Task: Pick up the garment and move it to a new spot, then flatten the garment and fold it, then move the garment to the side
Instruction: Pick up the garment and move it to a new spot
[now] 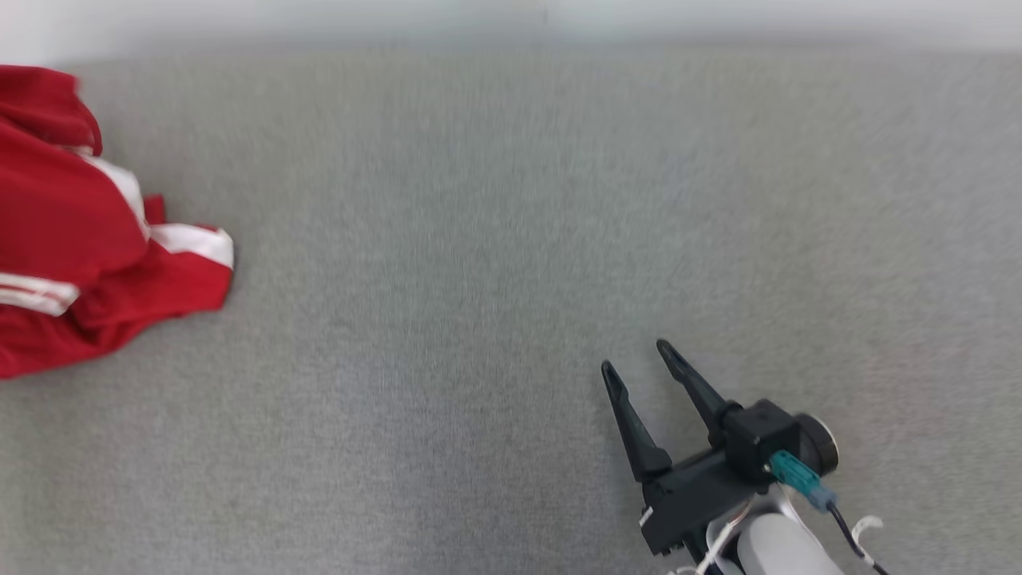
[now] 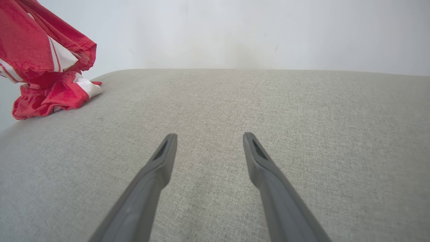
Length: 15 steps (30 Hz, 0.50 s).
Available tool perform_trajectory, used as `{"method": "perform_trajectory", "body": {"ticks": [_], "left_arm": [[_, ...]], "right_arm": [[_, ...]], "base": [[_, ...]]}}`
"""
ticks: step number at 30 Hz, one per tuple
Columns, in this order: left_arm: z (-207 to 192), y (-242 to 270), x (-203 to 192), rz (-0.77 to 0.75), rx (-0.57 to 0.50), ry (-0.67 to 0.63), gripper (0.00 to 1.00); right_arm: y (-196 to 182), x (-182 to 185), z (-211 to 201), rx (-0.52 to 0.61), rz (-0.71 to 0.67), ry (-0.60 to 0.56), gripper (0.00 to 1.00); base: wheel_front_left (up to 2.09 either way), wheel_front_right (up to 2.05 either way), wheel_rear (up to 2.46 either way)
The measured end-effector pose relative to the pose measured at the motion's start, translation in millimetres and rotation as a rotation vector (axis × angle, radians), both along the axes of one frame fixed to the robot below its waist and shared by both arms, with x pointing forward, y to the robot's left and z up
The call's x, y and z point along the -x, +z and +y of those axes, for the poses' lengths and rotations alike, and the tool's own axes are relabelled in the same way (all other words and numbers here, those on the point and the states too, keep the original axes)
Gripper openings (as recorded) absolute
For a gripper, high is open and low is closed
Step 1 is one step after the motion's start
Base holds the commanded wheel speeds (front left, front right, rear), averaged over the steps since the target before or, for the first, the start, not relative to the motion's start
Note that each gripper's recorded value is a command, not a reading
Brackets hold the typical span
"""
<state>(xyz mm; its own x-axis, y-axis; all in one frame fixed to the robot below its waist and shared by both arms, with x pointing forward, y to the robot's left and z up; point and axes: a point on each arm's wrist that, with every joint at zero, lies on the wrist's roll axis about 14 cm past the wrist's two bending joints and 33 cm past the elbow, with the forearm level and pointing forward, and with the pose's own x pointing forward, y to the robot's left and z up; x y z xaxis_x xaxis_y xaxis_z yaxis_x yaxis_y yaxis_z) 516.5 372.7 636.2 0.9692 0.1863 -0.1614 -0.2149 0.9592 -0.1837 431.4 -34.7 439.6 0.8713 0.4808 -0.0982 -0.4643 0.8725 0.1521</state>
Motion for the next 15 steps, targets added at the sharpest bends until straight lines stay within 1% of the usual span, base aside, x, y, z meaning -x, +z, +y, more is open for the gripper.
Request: {"method": "perform_trajectory", "body": {"ticks": [4, 5, 11, 15], "left_arm": [[-37.2, 45.4, 4.6, -0.091, 0.000, -0.103, 0.00], [-37.2, 45.4, 4.6, -0.091, 0.000, -0.103, 0.00], [-124.5, 95.7, 8.1, -0.199, 0.005, -0.312, 0.00], [-190.0, 117.2, 8.6, -0.251, 0.051, -0.468, 0.00]], "right_arm": [[20.9, 11.3, -8.7, -0.008, -0.044, -0.030, 1.00], [20.9, 11.3, -8.7, -0.008, -0.044, -0.030, 1.00], [43.3, 29.9, -34.9, -0.010, -0.098, -0.108, 1.00], [55.6, 39.0, -58.9, -0.014, -0.129, -0.179, 1.00]], "base": [[0.00, 0.00, 0.00], [0.00, 0.00, 0.00], [0.00, 0.00, 0.00], [0.00, 0.00, 0.00]]}}
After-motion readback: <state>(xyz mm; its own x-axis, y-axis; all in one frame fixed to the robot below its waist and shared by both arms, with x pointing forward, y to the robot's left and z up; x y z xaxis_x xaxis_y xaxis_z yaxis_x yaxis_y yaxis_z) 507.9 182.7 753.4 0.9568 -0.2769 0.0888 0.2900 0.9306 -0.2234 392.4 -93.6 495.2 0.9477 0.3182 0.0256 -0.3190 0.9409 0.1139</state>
